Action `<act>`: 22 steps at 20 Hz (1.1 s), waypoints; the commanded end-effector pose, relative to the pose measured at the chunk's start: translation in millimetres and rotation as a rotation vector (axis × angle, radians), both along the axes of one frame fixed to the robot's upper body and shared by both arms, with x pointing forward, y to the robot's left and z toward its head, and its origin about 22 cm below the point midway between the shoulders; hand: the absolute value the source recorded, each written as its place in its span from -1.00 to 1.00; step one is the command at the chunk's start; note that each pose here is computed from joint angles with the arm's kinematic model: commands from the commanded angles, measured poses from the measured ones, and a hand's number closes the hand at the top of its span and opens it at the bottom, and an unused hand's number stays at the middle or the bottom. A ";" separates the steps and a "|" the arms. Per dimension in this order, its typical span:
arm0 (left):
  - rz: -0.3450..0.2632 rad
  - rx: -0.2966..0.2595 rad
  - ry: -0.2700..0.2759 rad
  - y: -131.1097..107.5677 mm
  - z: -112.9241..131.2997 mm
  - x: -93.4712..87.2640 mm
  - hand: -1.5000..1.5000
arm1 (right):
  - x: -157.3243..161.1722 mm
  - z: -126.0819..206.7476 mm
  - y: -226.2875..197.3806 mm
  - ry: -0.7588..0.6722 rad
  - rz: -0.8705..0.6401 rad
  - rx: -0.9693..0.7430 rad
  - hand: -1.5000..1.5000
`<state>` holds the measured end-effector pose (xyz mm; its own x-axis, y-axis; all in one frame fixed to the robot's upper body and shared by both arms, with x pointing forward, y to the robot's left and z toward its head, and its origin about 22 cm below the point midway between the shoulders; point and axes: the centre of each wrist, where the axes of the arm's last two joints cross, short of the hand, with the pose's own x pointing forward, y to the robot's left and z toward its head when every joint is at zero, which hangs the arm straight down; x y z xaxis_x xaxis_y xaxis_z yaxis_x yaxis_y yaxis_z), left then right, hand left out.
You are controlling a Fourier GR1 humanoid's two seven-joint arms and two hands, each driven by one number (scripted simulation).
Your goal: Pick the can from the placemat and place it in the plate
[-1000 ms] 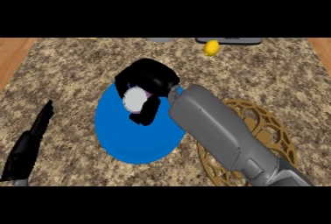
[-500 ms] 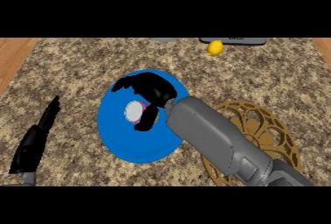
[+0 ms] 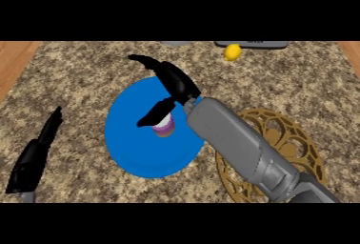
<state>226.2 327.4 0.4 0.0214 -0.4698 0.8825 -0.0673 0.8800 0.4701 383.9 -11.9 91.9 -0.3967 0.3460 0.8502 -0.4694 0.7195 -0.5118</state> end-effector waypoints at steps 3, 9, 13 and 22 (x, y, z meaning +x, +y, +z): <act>0.041 0.006 -0.021 9.8 -4.1 -11.9 0.00 | 30.1 -6.2 -48.1 0.087 -0.140 0.165 -1.00; 0.013 0.002 -0.015 -1.5 12.4 10.8 0.00 | 65.8 21.4 -109.9 0.092 -0.100 0.366 -1.00; -0.010 -0.001 -0.015 7.3 4.5 0.0 0.00 | 74.2 10.0 -156.4 0.069 -0.107 0.381 -1.00; -0.020 -0.008 -0.028 1.1 17.4 16.5 0.00 | 77.1 17.9 -251.3 0.016 -0.101 0.346 -1.00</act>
